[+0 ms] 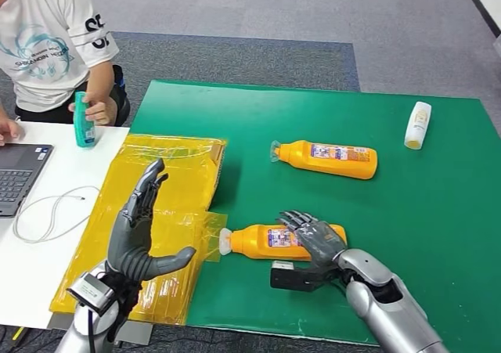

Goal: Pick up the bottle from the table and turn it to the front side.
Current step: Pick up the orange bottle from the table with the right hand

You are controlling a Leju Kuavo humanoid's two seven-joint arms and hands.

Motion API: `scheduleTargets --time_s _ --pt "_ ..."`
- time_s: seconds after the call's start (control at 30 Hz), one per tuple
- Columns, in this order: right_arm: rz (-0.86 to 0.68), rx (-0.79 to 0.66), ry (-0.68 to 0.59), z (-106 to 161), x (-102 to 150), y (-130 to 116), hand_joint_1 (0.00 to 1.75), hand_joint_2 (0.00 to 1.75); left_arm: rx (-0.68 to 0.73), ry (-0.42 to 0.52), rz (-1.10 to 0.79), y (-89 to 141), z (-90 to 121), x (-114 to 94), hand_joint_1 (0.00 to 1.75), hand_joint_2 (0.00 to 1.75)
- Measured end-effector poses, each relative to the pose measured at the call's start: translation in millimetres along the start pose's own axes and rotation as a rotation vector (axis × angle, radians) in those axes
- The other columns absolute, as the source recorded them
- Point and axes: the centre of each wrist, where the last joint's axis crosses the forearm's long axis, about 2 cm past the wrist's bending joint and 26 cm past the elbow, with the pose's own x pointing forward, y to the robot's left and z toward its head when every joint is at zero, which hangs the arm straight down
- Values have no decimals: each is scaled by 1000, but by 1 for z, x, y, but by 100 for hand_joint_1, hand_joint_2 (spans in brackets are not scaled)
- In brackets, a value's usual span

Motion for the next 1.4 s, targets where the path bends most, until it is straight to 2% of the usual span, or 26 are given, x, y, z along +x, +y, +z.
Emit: scheduleTargets --time_s 0.07,0.13,0.2,0.73,0.87,0.97,1.17,1.4 --pt "-1 3 0 -1 0 0 22 175 0 1 -1 0 0 0 0 175" --pt "-3 7 1 -2 0 -1 106 175 0 0 -3 1 0 -1 0 175" --pt "-6 9 3 -3 0 -2 173 175 0 -1 -4 1 -1 -1 0 175" --pt "-16 11 -4 -7 0 -5 175 175 -6 -5 -11 4 -2 -2 0 175" --pt "-62 -17 -21 -6 -1 -5 175 175 -8 -5 -12 4 -3 -2 0 175" --pt "-176 -73 -67 -1 -3 -3 175 175 -11 -5 -10 3 -2 -2 0 175" --pt "-572 -229 -187 21 -1 2 175 175 -16 9 -9 1 3 -1 0 175" --pt "-777 -364 -232 40 -8 -9 175 175 -21 16 -9 0 6 0 0 175"
